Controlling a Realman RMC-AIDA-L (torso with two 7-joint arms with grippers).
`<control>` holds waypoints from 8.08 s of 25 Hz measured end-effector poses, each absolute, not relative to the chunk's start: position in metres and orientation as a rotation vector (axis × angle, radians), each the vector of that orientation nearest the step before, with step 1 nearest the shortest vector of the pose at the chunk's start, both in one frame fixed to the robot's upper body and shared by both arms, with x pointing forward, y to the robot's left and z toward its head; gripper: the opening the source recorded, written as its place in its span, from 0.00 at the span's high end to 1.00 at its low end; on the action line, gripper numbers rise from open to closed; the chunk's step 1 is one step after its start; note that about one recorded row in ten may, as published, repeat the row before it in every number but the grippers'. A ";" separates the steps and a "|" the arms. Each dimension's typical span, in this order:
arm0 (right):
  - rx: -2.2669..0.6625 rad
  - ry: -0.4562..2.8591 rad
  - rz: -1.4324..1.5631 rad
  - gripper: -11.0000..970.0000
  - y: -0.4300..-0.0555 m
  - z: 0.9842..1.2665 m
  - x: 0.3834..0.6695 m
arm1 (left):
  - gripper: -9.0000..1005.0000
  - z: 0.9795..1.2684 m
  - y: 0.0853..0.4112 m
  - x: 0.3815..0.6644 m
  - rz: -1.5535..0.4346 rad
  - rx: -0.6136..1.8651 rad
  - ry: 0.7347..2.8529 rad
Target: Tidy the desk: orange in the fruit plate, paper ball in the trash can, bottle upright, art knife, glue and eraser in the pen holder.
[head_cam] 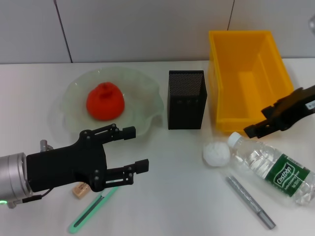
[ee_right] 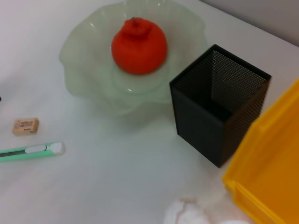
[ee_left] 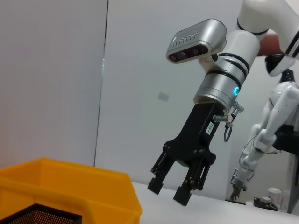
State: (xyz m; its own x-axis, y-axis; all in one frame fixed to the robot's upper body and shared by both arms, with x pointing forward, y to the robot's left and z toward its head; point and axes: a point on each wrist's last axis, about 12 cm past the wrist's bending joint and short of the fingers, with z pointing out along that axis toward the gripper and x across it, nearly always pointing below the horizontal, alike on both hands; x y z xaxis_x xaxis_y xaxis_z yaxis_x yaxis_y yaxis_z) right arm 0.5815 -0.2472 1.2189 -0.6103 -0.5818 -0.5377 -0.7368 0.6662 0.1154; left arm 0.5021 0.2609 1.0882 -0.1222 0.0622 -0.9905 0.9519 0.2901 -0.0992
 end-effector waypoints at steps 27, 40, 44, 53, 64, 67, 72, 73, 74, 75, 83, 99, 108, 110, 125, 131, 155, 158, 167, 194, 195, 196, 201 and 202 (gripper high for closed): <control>-1.254 2.444 0.302 0.20 -0.180 1.155 0.604 | 0.21 1.082 0.262 0.495 -1.048 0.972 1.485; -1.260 2.450 0.302 0.20 -0.173 1.143 0.607 | 0.21 1.081 0.263 0.494 -1.050 0.973 1.489; -1.266 2.452 0.313 0.21 -0.171 1.140 0.607 | 0.21 1.081 0.263 0.494 -1.050 0.974 1.489; -1.267 2.461 0.325 0.30 -0.165 1.134 0.609 | 0.21 1.081 0.264 0.494 -1.047 0.970 1.488; -1.277 2.467 0.321 0.45 -0.162 1.130 0.610 | 0.21 1.081 0.264 0.495 -1.043 0.968 1.490; -1.277 2.466 0.323 0.46 -0.162 1.130 0.610 | 0.21 1.081 0.264 0.495 -1.038 0.974 1.485; -1.266 2.469 0.327 0.46 -0.161 1.131 0.610 | 0.21 1.081 0.264 0.495 -1.033 0.975 1.485; -1.264 2.469 0.329 0.47 -0.160 1.131 0.610 | 0.21 1.081 0.264 0.495 -1.032 0.975 1.485; -1.264 2.469 0.332 0.47 -0.160 1.131 0.610 | 0.21 1.081 0.264 0.495 -1.032 0.975 1.485; -1.265 2.467 0.335 0.47 -0.160 1.132 0.610 | 0.21 1.081 0.264 0.495 -1.032 0.975 1.485; -1.253 2.417 0.351 0.48 -0.157 1.155 0.606 | 0.21 1.080 0.265 0.493 -1.032 0.973 1.489; -1.097 2.193 0.221 0.49 -0.181 1.233 0.596 | 0.21 1.080 0.267 0.492 -1.034 0.973 1.491; -0.951 2.130 0.049 0.49 -0.212 1.225 0.615 | 0.21 1.080 0.266 0.493 -1.035 0.976 1.489; -0.931 2.131 0.028 0.49 -0.216 1.221 0.619 | 0.21 1.080 0.265 0.494 -1.035 0.978 1.486; -0.865 2.118 -0.048 0.41 -0.225 1.203 0.632 | 0.21 1.080 0.266 0.494 -1.024 0.963 1.492; -0.844 2.102 -0.059 0.35 -0.227 1.201 0.635 | 0.21 1.079 0.267 0.494 -1.023 0.959 1.496; -0.840 1.912 0.339 0.21 -0.233 1.210 0.603 | 0.21 1.078 0.268 0.493 -1.027 0.953 1.503; -0.837 1.921 0.404 0.21 -0.244 1.212 0.591 | 0.21 1.078 0.268 0.493 -1.027 0.953 1.503; -0.854 2.011 0.561 0.21 -0.274 1.212 0.560 | 0.21 1.077 0.267 0.493 -1.026 0.953 1.505; -0.902 2.587 0.291 0.21 -0.278 1.196 0.563 | 0.21 1.072 0.267 0.490 -1.040 0.933 1.523; -0.904 2.590 0.291 0.21 -0.278 1.195 0.563 | 0.21 1.072 0.267 0.490 -1.038 0.933 1.522; -0.907 2.596 0.293 0.20 -0.277 1.194 0.563 | 0.21 1.073 0.267 0.490 -1.035 0.936 1.519; -0.907 2.629 0.301 0.20 -0.276 1.187 0.564 | 0.21 1.072 0.268 0.490 -1.031 0.934 1.515; -0.907 2.638 0.295 0.20 -0.276 1.186 0.564 | 0.21 1.072 0.268 0.490 -1.031 0.934 1.515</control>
